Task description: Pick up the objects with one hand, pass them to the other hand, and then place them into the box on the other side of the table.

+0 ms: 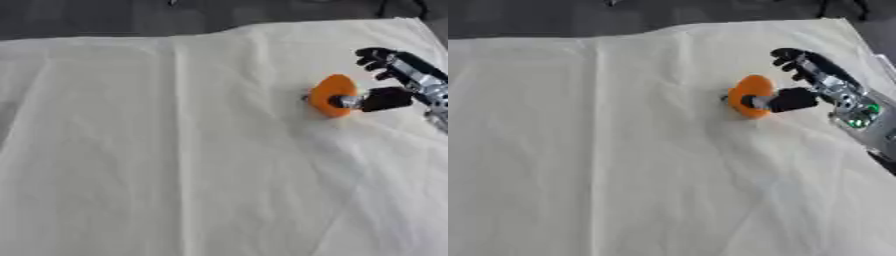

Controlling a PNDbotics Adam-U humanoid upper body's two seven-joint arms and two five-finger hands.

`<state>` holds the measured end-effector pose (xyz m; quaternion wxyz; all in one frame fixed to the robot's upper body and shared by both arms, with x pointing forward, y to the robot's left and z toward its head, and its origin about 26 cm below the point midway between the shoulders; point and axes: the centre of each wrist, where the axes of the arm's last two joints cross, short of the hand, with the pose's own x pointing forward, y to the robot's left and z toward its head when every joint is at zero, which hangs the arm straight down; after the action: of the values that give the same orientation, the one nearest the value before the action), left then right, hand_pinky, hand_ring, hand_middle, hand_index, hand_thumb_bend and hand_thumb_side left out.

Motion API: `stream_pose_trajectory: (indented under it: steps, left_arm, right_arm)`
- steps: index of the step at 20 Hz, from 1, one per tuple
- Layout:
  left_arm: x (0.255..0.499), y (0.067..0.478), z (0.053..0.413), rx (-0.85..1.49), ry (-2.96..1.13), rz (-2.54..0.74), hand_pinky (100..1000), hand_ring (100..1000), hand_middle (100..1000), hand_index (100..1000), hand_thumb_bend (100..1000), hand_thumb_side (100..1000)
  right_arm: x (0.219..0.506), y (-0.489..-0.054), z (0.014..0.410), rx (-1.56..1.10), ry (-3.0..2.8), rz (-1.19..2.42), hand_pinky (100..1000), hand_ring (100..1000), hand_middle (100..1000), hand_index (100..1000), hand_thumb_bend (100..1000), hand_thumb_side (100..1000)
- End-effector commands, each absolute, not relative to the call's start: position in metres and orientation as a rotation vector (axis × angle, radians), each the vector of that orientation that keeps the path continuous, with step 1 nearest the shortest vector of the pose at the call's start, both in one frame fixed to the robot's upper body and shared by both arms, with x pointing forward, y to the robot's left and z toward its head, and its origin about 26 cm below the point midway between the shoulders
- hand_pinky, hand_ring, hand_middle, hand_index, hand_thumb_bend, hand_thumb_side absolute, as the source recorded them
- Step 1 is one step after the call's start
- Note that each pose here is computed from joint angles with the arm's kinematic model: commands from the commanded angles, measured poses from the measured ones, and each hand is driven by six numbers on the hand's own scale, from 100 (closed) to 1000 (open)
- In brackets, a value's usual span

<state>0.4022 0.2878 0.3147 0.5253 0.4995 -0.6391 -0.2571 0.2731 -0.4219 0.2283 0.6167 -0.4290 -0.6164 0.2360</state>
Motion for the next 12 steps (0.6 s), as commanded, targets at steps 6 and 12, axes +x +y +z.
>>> stream_pose_trajectory:
  steps: [6, 12]
  left_arm:
    - [0.397, 0.29, 0.334, 1.218, -1.566, -0.571, 838, 730, 710, 813, 328, 396]
    - [0.397, 0.289, 0.334, 1.214, -1.562, -0.575, 836, 727, 704, 806, 328, 395]
  right_arm:
    - [0.28, -0.448, 0.224, -1.119, -1.337, 0.42, 850, 869, 789, 889, 574, 283]
    - [0.28, -0.445, 0.218, -1.088, -1.3, 0.43, 839, 778, 541, 701, 362, 100]
